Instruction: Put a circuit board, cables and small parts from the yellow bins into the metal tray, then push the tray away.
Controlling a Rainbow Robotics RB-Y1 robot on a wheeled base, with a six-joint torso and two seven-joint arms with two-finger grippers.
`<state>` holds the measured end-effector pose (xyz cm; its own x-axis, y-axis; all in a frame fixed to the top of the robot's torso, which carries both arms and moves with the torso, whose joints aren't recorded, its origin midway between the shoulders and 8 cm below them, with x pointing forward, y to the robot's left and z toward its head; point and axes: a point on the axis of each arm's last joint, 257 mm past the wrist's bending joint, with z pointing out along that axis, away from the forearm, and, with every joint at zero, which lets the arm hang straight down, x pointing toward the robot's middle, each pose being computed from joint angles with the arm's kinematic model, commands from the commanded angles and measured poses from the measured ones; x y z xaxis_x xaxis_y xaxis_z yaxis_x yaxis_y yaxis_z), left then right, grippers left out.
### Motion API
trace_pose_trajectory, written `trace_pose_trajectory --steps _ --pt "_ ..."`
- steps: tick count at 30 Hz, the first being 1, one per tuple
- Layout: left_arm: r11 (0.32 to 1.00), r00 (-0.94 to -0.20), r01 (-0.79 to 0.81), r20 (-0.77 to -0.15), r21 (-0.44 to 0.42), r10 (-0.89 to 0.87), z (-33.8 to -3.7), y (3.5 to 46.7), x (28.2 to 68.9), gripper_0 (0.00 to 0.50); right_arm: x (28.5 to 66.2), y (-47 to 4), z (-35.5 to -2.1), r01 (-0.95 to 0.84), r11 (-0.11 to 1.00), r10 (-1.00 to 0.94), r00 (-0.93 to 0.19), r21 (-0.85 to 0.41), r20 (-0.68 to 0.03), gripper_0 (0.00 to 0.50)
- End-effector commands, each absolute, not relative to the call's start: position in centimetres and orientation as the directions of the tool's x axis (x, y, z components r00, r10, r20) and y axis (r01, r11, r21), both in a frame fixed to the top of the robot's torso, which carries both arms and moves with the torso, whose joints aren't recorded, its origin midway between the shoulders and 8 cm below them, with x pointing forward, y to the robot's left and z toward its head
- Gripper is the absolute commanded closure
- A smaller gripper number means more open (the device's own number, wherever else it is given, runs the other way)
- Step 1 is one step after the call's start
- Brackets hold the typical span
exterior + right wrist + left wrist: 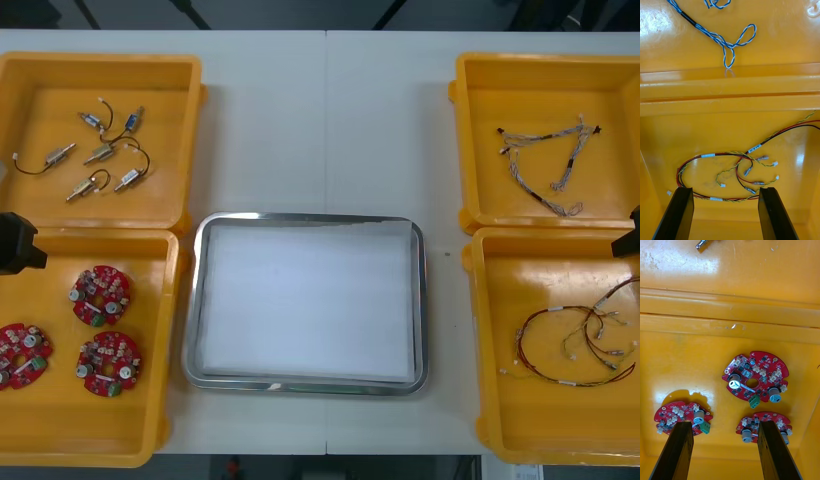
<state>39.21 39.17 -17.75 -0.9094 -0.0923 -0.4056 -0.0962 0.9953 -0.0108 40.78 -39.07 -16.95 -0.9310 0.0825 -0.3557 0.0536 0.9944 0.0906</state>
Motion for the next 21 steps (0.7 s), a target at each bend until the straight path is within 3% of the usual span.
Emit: trace_pose_trajectory --steps 1,21 --pt "0.991 -0.899 -0.133 -0.421 0.008 -0.118 -16.50 40.25 39.05 0.000 40.39 -38.73 -17.34 0.065 0.993 0.096 -0.936 0.103 -0.340 0.000" --pt "0.991 -0.899 -0.133 -0.421 0.008 -0.118 -16.50 40.25 39.05 0.000 40.39 -38.73 -17.34 0.065 0.993 0.096 -0.936 0.103 -0.340 0.000"
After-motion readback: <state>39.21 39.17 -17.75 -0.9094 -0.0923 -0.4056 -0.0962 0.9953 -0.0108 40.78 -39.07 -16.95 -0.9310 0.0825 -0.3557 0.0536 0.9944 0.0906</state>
